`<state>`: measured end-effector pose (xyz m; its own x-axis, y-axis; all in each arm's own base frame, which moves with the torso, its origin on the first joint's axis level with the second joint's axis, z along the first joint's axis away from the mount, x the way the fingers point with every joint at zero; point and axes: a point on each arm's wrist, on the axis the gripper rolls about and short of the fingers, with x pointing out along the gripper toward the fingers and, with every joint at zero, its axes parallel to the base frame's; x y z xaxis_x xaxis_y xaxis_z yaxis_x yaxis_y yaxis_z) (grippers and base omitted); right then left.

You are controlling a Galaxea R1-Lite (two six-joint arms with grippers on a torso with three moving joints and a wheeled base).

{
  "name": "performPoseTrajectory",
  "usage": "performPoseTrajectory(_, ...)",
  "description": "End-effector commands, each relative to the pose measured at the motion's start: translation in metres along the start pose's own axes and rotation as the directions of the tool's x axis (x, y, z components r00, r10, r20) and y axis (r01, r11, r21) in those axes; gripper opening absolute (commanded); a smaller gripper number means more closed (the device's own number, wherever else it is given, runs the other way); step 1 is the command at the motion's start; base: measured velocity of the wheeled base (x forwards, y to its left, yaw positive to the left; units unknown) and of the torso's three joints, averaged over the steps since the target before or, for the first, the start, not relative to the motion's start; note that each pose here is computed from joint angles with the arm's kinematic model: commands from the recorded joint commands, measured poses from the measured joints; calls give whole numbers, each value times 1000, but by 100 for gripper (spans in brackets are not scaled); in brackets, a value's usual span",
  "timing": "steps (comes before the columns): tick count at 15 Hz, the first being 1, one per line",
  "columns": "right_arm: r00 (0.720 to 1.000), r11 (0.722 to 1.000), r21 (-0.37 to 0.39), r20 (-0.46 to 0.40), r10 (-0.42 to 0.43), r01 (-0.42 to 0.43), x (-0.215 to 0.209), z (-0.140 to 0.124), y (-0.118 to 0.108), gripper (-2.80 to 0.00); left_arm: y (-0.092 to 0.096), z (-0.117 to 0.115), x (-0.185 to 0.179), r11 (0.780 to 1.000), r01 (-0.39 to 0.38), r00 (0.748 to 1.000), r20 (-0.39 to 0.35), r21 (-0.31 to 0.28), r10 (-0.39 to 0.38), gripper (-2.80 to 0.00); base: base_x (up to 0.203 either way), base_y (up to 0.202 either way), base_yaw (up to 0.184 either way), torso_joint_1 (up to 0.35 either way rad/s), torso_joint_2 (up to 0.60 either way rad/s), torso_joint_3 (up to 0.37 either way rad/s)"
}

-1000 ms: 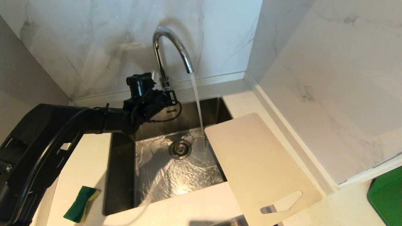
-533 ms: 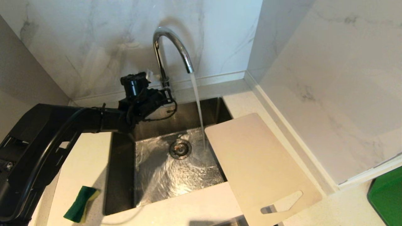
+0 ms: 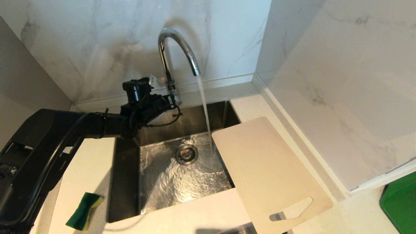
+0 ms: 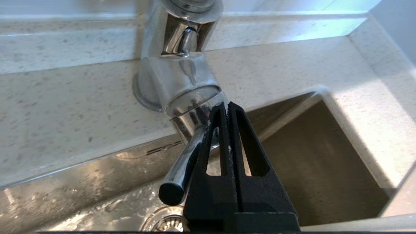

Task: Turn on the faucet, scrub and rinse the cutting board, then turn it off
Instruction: Turn off the tap

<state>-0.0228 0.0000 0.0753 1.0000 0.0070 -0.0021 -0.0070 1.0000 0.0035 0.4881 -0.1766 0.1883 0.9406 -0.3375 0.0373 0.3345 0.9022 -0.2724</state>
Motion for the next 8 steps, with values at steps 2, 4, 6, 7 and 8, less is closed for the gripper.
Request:
performPoseTrajectory(2, 1000, 1000, 0, -1, 1, -1, 0, 0, 0, -280, 8, 3, 1, 1000, 3, 1000, 26, -2, -3, -280, 0, 0, 0, 0, 0, 0)
performPoseTrajectory(4, 1000, 1000, 0, -1, 1, -1, 0, 0, 0, -280, 11, 3, 2, 1000, 8, 999, 35, -1, -8, -280, 0, 0, 0, 0, 0, 0)
performPoseTrajectory(6, 1000, 1000, 0, 0, 1, -1, 0, 0, 0, -280, 16, 2, 3, 1000, 3, 999, 39, 0, -3, -280, 0, 0, 0, 0, 0, 0)
performPoseTrajectory(7, 1000, 1000, 0, -1, 1, -1, 0, 0, 0, -280, 21, 4, 4, 1000, -3, 999, 47, 3, 3, -280, 0, 0, 0, 0, 0, 0)
performPoseTrajectory(8, 1000, 1000, 0, -1, 1, -1, 0, 0, 0, -280, 24, 6, 3, 1000, -8, 998, 59, 6, 7, -280, 0, 0, 0, 0, 0, 0)
